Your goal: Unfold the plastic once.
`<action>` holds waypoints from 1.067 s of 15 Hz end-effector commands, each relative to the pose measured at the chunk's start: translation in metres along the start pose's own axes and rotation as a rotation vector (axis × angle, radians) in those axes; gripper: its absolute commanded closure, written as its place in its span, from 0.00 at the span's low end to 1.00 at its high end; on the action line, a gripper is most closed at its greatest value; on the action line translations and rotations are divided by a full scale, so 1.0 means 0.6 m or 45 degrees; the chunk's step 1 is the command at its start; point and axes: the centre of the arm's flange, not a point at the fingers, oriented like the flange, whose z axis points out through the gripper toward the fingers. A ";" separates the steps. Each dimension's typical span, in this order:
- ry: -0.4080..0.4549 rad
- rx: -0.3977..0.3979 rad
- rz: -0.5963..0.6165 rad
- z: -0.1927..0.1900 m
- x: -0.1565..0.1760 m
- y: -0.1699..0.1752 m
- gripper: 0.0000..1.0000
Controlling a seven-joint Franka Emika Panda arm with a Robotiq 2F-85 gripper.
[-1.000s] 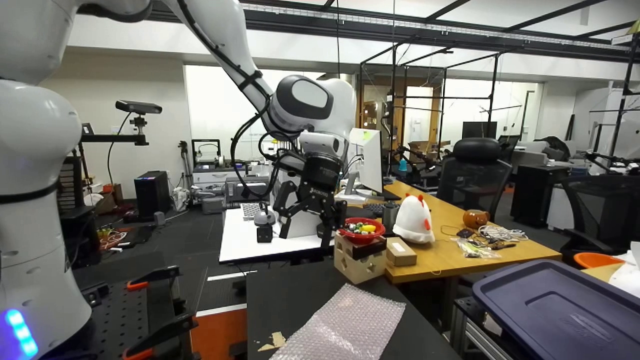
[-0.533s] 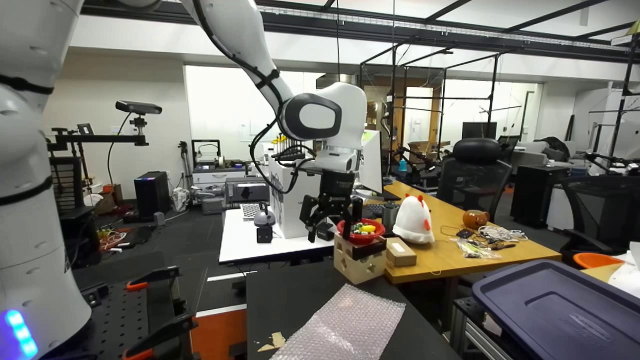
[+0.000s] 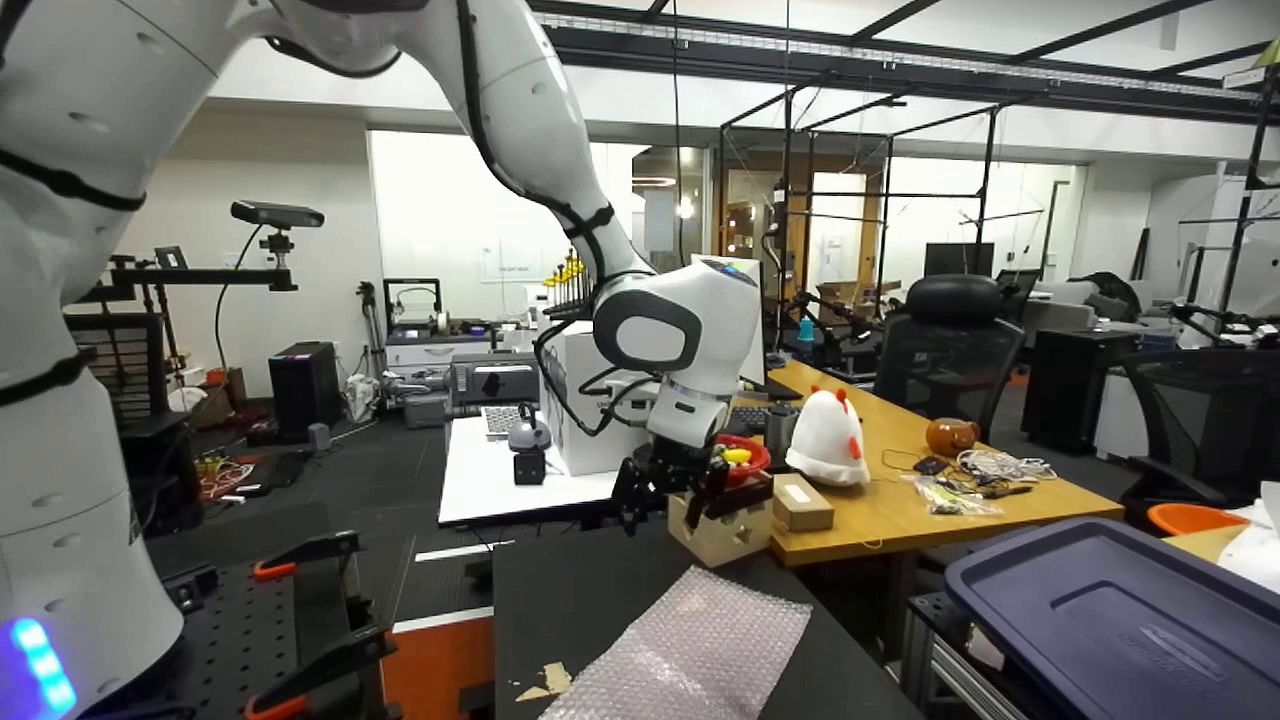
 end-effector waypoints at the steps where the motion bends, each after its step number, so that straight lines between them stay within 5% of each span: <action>1: -0.080 -0.009 -0.022 0.064 0.011 -0.036 0.00; 10: 0.040 -0.212 -0.655 0.122 0.029 -0.055 0.00; 16: 0.059 -0.191 -0.660 0.125 0.001 -0.050 0.00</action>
